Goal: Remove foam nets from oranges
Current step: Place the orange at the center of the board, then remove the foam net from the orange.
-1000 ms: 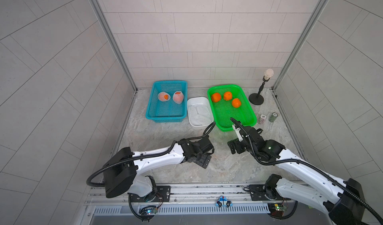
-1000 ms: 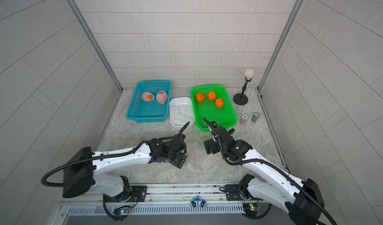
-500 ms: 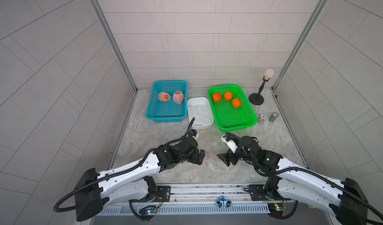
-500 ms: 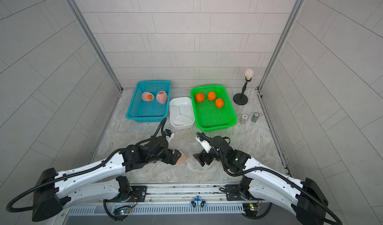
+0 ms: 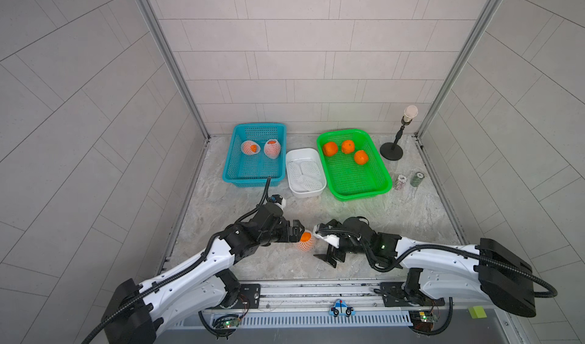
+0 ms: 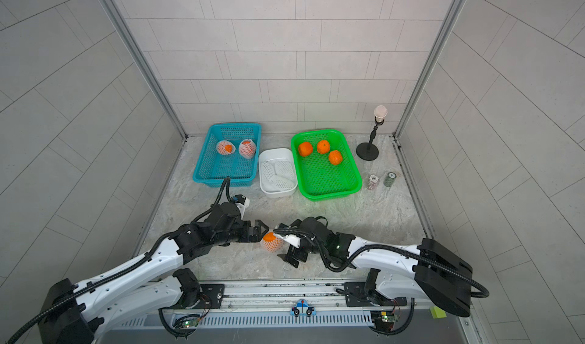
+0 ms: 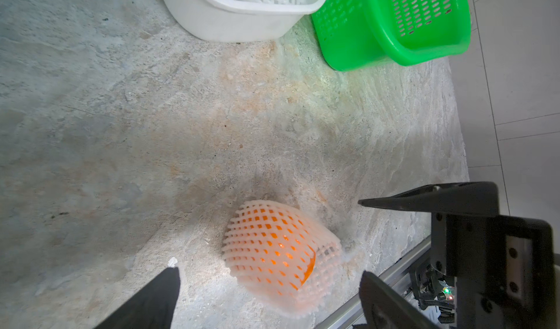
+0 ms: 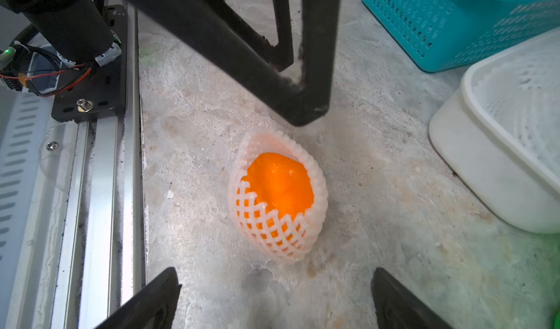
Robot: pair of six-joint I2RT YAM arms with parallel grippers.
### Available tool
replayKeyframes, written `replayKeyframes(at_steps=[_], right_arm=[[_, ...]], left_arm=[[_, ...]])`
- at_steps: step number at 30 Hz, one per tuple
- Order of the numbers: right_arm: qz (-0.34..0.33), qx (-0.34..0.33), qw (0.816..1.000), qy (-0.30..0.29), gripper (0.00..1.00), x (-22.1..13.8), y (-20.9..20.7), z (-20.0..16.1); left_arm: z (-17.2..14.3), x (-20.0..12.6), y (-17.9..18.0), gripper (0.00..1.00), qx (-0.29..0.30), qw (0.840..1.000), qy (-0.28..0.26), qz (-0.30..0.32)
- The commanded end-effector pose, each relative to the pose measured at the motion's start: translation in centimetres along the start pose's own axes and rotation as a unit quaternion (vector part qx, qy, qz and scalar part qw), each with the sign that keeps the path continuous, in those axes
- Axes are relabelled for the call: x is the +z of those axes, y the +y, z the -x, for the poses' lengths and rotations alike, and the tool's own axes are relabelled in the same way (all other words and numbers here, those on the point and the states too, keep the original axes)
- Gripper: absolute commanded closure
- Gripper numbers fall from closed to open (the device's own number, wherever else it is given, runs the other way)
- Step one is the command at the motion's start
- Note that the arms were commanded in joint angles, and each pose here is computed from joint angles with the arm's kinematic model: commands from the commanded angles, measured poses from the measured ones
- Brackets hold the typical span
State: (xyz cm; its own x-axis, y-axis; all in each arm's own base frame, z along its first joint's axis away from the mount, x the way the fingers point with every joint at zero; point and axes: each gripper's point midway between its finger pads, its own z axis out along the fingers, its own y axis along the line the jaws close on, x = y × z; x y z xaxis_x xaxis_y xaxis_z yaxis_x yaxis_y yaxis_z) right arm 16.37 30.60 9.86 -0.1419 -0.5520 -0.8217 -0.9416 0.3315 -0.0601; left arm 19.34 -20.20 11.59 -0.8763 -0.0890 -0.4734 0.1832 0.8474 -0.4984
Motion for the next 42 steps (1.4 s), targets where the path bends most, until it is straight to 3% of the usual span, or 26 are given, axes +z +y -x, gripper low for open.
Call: replayKeyframes(at_steps=[1, 14, 22, 42], right_arm=[[0.012, -0.04, 0.998, -0.047, 0.0, 0.3, 0.3, 3.0], [0.018, -0.053, 0.998, -0.042, 0.0, 0.5, 0.2, 3.0], [0.007, -0.05, 0.998, -0.048, 0.0, -0.4, -0.3, 2.5], [0.03, -0.061, 0.997, -0.04, 0.0, 0.6, 0.1, 2.1]], left_arm=[[0.4, -0.1, 1.1, 0.0, -0.027, 0.999, -0.003, 0.022], [1.1, 0.0, 3.8, 0.0, -0.077, 0.995, 0.004, 0.068], [1.9, 0.2, 2.4, 0.0, -0.046, 0.999, -0.014, 0.026], [1.5, 0.1, 3.5, 0.0, -0.068, 0.996, -0.054, 0.012]])
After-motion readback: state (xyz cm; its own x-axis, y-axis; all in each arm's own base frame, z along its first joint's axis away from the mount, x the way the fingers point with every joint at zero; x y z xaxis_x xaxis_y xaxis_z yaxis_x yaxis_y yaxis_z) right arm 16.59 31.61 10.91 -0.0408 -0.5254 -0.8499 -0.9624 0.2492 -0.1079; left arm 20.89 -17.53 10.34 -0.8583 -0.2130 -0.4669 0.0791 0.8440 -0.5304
